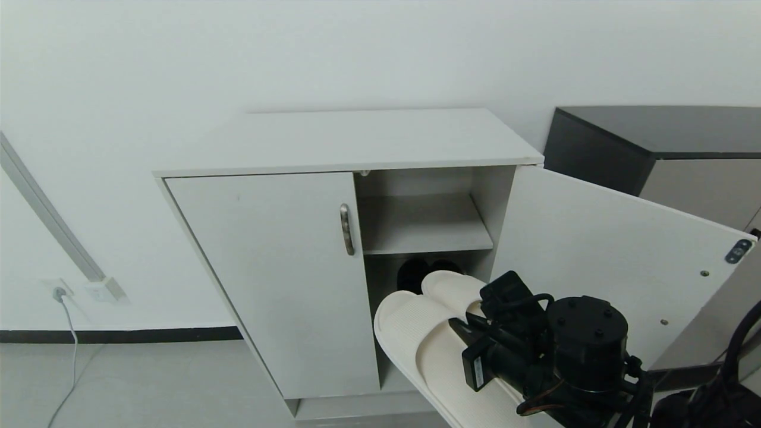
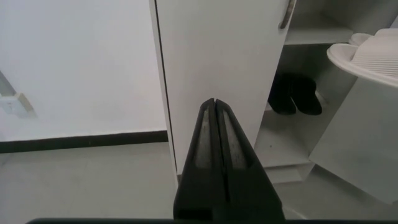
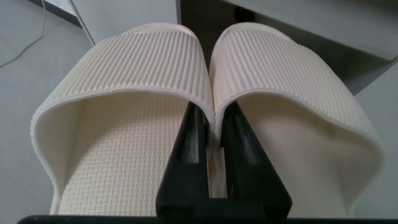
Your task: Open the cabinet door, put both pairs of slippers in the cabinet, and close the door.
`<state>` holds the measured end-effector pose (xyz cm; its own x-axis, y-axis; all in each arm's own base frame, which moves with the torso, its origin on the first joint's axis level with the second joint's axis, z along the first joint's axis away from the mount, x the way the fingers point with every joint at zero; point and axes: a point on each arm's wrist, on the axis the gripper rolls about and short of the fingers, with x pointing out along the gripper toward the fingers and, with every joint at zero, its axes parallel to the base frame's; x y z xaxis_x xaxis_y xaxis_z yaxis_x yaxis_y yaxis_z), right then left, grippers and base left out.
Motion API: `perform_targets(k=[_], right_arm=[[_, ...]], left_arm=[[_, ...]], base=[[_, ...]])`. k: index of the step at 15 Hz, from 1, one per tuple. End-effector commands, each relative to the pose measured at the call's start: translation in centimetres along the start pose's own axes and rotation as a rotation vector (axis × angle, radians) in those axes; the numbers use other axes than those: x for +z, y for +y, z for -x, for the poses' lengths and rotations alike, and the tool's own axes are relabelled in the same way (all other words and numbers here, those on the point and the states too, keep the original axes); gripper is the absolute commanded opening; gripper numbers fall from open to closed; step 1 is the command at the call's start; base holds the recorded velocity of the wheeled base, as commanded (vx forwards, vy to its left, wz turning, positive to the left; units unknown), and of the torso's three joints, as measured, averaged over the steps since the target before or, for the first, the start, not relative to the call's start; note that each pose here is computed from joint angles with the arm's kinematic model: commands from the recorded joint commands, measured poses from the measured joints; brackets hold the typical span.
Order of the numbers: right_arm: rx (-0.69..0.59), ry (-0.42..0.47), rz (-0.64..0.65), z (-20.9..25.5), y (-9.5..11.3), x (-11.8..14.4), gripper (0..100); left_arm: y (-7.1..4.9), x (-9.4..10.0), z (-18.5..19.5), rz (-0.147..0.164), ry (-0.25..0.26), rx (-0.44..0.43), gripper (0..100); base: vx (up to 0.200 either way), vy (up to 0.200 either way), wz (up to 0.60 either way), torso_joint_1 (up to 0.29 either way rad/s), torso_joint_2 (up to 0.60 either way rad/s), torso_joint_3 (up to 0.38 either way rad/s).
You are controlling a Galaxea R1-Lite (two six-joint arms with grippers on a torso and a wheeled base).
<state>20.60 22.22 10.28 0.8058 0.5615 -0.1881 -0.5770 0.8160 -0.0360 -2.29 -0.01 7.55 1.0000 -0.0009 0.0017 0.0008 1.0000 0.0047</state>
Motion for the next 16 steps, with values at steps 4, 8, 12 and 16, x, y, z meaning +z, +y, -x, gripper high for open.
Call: perform_targets(k=[4,8,12,16], right_arm=[[0.001,0.008,0.002,-0.14,0.05,-0.24,0],[0.001,-0.005,-0.001,-0.23,0.07,-0.25,0],[0.002,0.001,0.0,-0.15,0.06,-0.39,0],[0.001,0.001,0.002,-0.05,0.03,-0.49,0]], left_arm=[[0.0,0.0,-0.01,0.0,0.002,0.001,0],[0.0,0.01,-0.01,0.003,0.0,0.001,0],[0.0,0.01,-0.01,0.003,0.0,0.001,0],[0.0,0.01,-0.01,0.003,0.0,0.001,0]], base=[[0.0,0.0,0.0,-0.133,0.46,0.334],[0.0,0.0,0.0,-0.09,0.45,0.359],[0.0,0.0,0.0,-0.028,0.41,0.376],[0.0,0.0,0.0,-0.001,0.09,0.083]])
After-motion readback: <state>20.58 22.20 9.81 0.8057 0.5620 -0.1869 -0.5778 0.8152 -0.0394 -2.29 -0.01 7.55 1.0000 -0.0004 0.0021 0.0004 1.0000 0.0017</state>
